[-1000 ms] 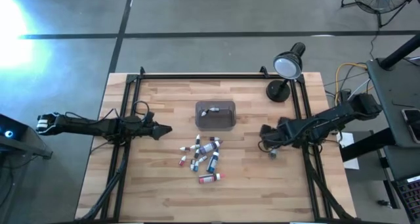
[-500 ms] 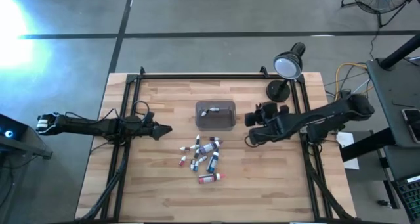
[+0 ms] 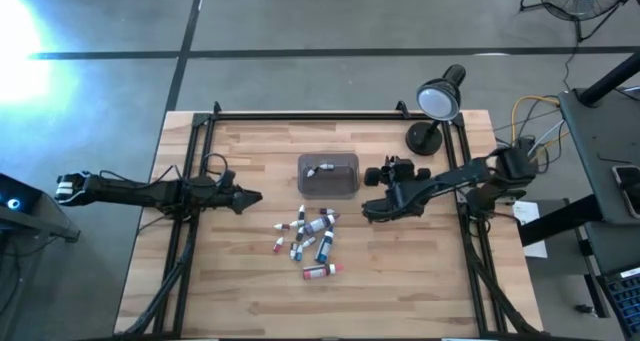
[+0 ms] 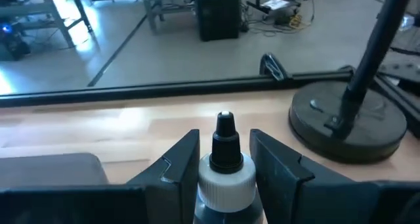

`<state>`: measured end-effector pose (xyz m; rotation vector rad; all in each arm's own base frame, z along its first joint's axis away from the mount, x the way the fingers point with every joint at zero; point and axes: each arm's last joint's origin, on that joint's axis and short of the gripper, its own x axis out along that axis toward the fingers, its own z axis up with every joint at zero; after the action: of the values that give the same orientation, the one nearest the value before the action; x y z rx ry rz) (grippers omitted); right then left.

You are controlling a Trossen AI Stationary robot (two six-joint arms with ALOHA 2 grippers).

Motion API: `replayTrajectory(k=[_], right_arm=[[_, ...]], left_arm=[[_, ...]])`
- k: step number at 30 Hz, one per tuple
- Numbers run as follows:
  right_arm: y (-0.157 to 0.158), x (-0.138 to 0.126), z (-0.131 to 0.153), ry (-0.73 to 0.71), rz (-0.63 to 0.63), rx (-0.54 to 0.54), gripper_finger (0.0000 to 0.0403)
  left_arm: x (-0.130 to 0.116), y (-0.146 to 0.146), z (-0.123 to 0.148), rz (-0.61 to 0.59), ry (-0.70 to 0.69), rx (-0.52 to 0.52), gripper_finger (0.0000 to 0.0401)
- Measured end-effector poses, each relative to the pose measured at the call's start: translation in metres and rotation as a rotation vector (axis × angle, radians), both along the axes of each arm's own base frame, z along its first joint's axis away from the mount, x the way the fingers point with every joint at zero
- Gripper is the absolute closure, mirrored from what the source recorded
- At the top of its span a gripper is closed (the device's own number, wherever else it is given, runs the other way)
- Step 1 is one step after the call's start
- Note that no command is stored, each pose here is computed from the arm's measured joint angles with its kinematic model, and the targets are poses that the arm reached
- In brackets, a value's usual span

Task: Pick & Place food coloring
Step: Put the large black food coloring bottle into the bin

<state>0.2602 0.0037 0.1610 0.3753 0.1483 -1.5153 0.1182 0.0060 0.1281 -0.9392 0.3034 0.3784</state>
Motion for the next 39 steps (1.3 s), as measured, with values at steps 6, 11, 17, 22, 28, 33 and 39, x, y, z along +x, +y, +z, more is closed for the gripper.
replayTrajectory(k=[6, 11, 17, 22, 28, 33, 39], right_arm=[[0.001, 0.005, -0.024, -0.006, -0.034, -0.005, 0.0291], [0.003, 0.006, -0.040, -0.019, -0.042, -0.034, 0.0291], [0.013, 0.007, -0.043, -0.018, -0.001, -0.052, 0.0291], [0.024, 0.006, -0.041, 0.002, 0.041, -0.038, 0.0277], [0.031, 0.004, -0.040, 0.000, 0.035, 0.055, 0.0259], [0.033, 0.007, -0.038, -0.001, 0.033, 0.083, 0.0263], [0.036, 0.014, -0.029, 0.032, 0.057, 0.117, 0.0261]], left_arm=[[0.000, -0.001, 0.000, -0.021, 0.003, 0.004, 0.0270], [0.000, -0.002, 0.000, -0.060, 0.007, -0.009, 0.0270], [0.000, -0.003, -0.001, -0.092, 0.010, -0.008, 0.0270], [0.000, -0.003, -0.001, -0.118, 0.019, 0.045, 0.0270], [0.000, -0.003, -0.001, -0.125, 0.023, 0.061, 0.0270], [0.000, -0.003, -0.001, -0.125, 0.023, 0.062, 0.0270], [0.000, -0.003, -0.001, -0.125, 0.023, 0.062, 0.0270]])
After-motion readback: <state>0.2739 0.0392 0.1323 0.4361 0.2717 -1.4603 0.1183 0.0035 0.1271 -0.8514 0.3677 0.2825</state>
